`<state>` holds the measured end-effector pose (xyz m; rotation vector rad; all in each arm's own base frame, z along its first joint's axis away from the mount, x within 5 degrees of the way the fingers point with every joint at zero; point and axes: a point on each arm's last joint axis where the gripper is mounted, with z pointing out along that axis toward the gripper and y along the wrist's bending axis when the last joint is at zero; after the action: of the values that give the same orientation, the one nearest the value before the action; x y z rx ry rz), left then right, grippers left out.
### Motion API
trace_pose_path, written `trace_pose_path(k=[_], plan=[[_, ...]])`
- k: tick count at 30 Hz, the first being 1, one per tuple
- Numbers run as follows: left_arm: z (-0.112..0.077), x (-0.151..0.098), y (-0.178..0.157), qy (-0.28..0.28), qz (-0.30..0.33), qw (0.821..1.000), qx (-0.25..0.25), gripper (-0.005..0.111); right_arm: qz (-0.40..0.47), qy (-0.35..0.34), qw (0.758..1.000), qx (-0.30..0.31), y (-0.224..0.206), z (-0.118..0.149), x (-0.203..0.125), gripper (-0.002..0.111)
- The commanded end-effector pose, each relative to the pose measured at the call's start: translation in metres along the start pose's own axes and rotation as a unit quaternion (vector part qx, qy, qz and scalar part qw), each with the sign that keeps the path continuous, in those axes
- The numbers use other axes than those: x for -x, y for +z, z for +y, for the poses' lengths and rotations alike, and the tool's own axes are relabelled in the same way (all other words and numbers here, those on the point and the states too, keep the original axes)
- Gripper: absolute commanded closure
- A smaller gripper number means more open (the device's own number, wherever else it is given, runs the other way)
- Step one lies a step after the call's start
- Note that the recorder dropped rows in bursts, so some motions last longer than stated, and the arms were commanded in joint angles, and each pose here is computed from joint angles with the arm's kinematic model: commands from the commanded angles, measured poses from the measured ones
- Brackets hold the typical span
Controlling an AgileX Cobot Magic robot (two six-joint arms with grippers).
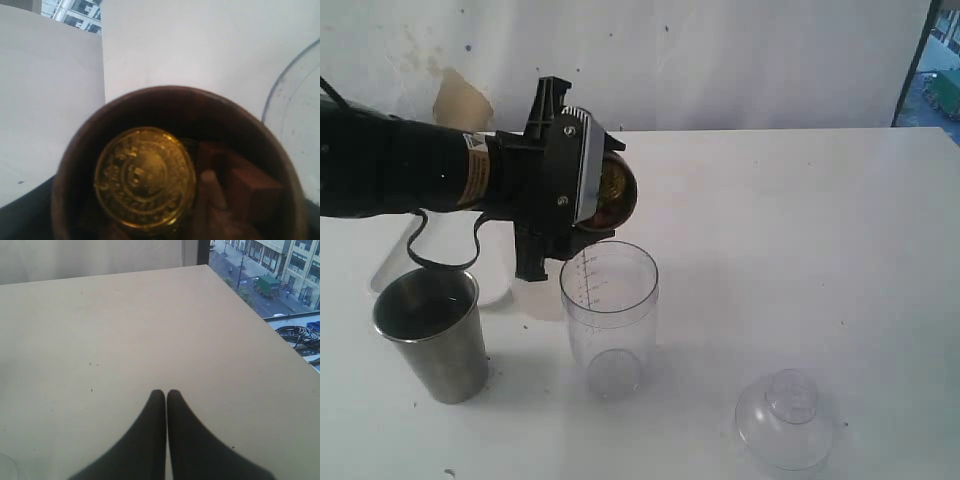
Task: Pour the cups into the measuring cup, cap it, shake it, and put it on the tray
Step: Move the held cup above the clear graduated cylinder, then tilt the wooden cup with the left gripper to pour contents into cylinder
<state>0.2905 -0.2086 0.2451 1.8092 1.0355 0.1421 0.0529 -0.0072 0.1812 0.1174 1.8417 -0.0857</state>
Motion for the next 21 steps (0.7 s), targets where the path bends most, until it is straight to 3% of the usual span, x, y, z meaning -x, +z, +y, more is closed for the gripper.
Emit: trace_pose_path(k=[1,11,21], plan=[[0.0063,0.0044,-0.0067,-0.006,-0.007,0.999,0.035,0.107,-0.005,-0.001,1.000,-0.002,-0.0002,-0.0003,0.0003,0.107],[0.0076,0.0138,-0.0045,0.043,-0.016,0.998,0.052,0.107,-0.005,-0.001,1.000,-0.002,-0.0002,-0.0003,0.0003,0.107],[0.0107,0.0097,-0.0046,0.106,0.015,0.992,0.068,0.107,-0.005,0.006,1.000,-0.002,-0.0002,-0.0003,0.0003,0.107]])
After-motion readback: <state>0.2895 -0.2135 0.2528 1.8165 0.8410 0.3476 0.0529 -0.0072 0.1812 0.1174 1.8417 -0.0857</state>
